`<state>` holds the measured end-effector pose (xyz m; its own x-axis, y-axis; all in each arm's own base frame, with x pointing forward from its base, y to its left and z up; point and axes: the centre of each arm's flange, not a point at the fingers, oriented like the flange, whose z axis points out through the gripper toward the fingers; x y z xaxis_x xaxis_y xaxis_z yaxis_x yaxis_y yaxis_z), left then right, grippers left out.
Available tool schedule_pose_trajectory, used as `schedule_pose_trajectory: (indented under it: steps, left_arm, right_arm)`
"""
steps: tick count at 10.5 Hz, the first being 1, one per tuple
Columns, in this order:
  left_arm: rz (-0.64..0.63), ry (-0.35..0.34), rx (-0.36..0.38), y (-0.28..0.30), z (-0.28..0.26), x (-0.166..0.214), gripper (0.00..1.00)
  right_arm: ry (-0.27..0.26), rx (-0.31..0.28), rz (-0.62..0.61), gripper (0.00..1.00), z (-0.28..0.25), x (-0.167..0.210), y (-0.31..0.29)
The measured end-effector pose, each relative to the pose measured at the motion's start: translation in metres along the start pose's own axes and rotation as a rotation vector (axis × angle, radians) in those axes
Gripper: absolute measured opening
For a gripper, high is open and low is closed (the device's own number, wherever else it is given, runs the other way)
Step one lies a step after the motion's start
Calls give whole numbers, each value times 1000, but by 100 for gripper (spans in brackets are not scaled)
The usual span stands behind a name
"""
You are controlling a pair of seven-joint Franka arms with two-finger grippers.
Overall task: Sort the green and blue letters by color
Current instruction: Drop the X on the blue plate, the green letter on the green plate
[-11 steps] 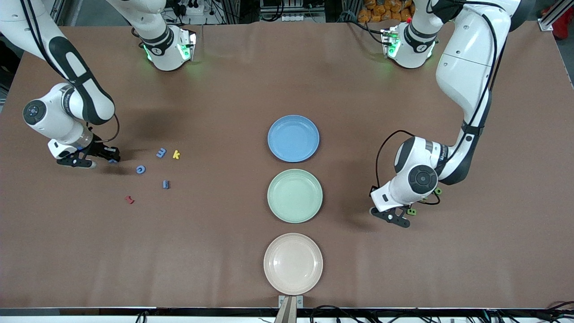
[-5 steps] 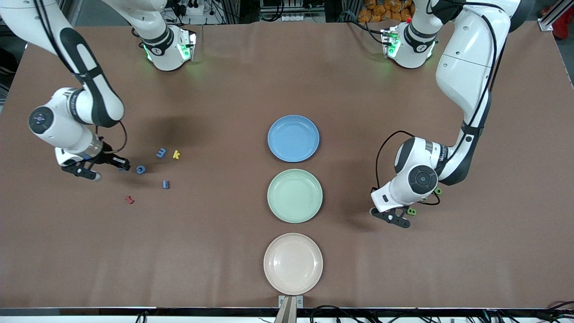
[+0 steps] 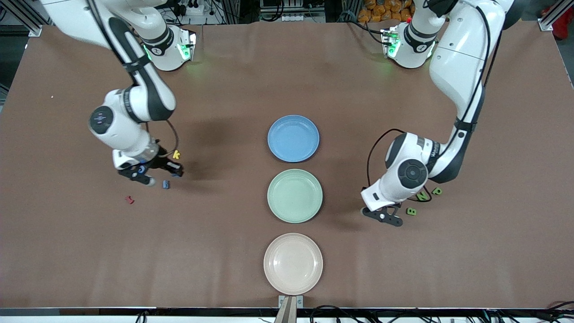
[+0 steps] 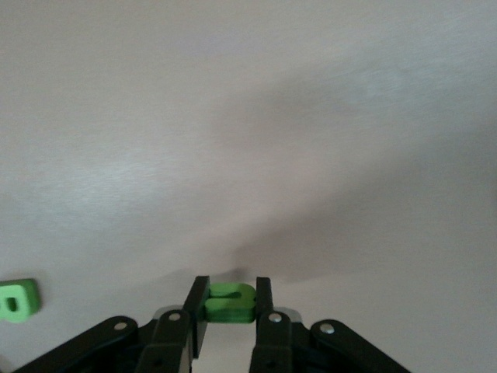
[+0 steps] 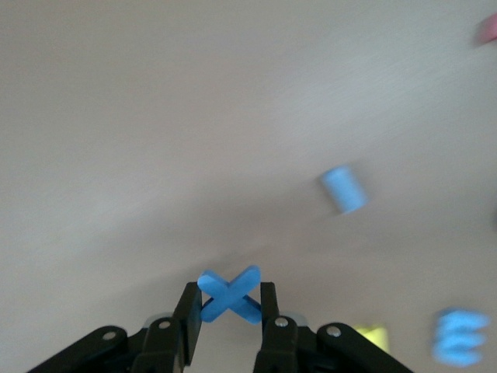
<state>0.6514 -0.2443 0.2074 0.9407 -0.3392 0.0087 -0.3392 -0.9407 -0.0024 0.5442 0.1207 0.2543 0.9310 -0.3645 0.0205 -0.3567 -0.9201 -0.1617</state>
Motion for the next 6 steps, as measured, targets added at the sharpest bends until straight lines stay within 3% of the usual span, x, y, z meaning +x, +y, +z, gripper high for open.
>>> schedule_pose_trajectory:
  steps: [6]
  left_arm:
    - [-85,49,-54,93,-32,7,28]
  right_arm:
    - [-55,39,-115,34,27,-149,-193]
